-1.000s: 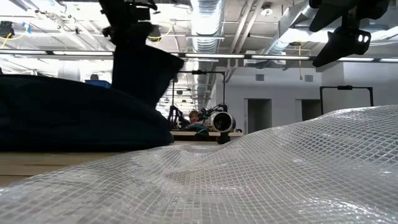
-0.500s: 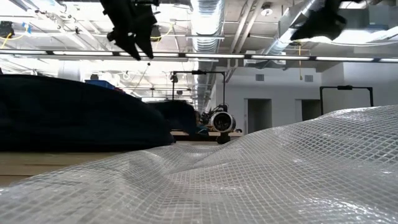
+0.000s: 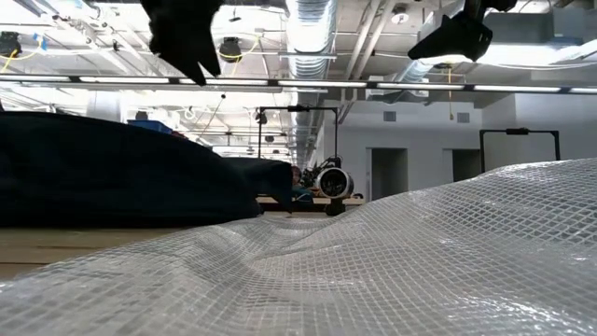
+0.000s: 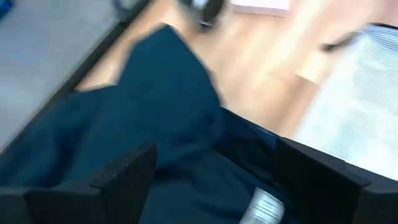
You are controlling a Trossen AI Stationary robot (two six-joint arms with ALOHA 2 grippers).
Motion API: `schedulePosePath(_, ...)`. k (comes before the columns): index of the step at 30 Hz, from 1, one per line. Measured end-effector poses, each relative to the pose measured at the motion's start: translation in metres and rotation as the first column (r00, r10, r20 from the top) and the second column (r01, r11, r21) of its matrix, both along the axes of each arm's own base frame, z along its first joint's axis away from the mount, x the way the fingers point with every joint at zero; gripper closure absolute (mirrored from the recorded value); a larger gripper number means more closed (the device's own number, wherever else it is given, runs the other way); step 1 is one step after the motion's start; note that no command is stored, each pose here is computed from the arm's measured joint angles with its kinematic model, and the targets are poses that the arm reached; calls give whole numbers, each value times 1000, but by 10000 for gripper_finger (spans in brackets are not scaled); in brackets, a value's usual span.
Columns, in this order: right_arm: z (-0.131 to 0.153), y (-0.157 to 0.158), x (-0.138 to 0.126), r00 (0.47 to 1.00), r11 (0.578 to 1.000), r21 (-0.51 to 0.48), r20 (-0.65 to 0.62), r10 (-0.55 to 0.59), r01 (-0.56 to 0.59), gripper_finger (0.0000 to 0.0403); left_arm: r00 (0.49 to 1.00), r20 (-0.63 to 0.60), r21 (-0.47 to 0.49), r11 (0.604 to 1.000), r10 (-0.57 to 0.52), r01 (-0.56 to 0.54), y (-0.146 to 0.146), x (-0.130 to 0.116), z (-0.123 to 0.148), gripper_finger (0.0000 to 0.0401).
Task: Unpack backpack
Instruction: Move the red game card to the top center of the table
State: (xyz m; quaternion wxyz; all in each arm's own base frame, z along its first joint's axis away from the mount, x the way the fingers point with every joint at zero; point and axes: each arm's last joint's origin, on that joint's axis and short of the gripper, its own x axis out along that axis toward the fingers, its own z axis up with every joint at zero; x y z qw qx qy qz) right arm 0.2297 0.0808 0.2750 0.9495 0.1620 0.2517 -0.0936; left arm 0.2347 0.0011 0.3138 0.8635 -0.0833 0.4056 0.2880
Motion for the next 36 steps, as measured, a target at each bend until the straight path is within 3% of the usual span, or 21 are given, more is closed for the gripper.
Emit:
schedulePosePath(7,-4,-7,8,1000,999,-27,-12,-26,26,31,992,75,-2,995,-98,98,-65,5,-11,88)
schedulePosePath(15,-8,-11,27,997,999,-9,54,-53,54,31,986,46,-13,987,-160,161,-106,27,-65,88)
schedulePosePath(18,-13,-10,34,997,999,6,61,-43,43,31,979,50,24,980,-197,196,-124,31,-76,88)
schedulePosePath(23,-27,-2,42,1000,1000,24,15,19,-19,31,939,218,117,962,-267,247,-145,22,-49,101)
schedulePosePath(28,-31,2,44,999,999,20,2,37,-37,35,933,231,151,958,-276,245,-140,9,-35,124)
schedulePosePath(31,-28,4,43,997,997,-18,3,73,-73,66,940,209,151,959,-268,240,-138,7,-37,152)
schedulePosePath(36,-15,6,48,992,989,-91,34,124,-121,176,923,252,151,954,-290,258,-139,11,-44,237)
